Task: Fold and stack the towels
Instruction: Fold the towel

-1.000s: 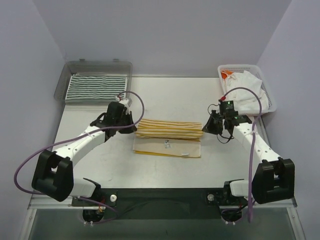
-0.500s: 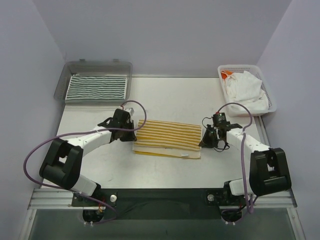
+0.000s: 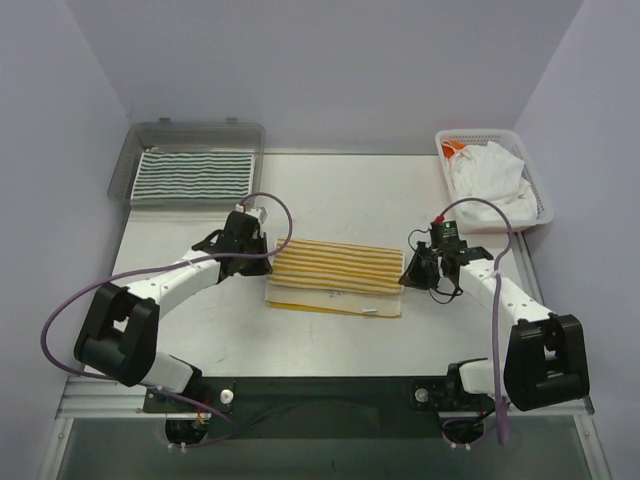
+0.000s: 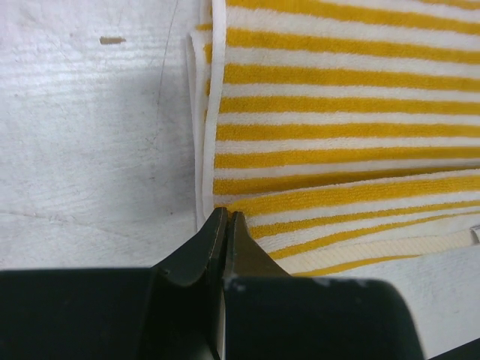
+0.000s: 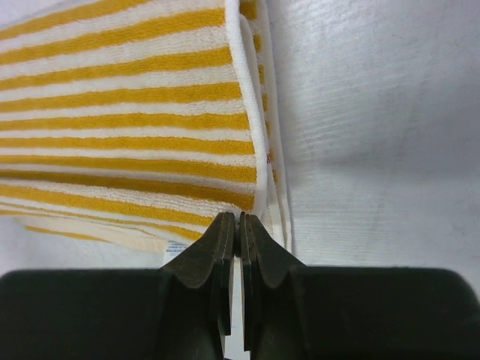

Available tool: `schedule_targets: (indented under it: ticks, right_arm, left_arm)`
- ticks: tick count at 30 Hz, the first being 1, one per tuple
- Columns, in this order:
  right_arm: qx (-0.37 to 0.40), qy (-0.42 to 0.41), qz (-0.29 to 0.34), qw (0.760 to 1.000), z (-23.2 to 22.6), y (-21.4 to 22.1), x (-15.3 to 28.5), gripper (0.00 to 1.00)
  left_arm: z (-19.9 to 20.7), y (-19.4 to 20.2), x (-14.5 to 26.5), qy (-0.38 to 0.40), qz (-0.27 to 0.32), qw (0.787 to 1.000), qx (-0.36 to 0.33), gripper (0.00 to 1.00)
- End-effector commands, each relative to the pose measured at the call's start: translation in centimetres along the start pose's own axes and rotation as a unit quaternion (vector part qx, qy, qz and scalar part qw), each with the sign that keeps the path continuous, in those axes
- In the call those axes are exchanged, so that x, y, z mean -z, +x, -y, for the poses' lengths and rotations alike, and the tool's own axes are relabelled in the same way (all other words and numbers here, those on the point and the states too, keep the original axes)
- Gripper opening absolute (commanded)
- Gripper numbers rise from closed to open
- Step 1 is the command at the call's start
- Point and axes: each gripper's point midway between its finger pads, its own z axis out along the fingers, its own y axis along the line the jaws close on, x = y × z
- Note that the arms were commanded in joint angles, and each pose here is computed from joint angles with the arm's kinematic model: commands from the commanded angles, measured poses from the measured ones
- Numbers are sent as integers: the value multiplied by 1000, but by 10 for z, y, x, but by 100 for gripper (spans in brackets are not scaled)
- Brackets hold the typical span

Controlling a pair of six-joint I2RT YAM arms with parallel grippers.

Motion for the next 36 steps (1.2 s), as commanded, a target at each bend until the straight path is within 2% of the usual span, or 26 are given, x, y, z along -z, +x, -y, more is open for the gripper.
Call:
schedule_targets:
  ticks: [1,10,18,26,28,29,30,32,33,35,36]
  right_arm:
    - [-3,7,27,1000,-3,-13,19,0]
    - [-5,0,29,1000,-7,-11,31,0]
    - [-18,41,-4,999,16,10,13,0]
    - [-19,56,-38,998,26,25,-1,1]
    - [-19,53,-42,998,24,28,2,12]
    - [-15,49,-36,998,22,27,7,27]
    - [-13,52,-38,998,24,29,11,32]
    - [-5,47,-17,999,20,22,24,41]
    - [2,46,-16,999,19,23,30,43]
    - [12,23,15,1000,6,11,47,45]
    - [18,8,19,1000,-1,9,53,50]
  left_arm:
    - [9,-37,20,0,51,999,-15,0]
    - [10,-35,31,4,55,998,-12,0]
    - [1,9,10,3,2,1000,12,0]
    - [3,28,7,2,-20,1000,15,3]
    - [1,27,11,0,-16,1000,17,17]
    - [3,26,17,3,-13,1000,17,29]
    - [3,26,21,5,-11,1000,16,49]
    - [8,22,36,13,0,1000,15,64]
    - [10,21,42,18,6,1000,15,77]
    - [21,11,63,37,35,999,13,80]
    - [24,6,69,42,49,998,13,81]
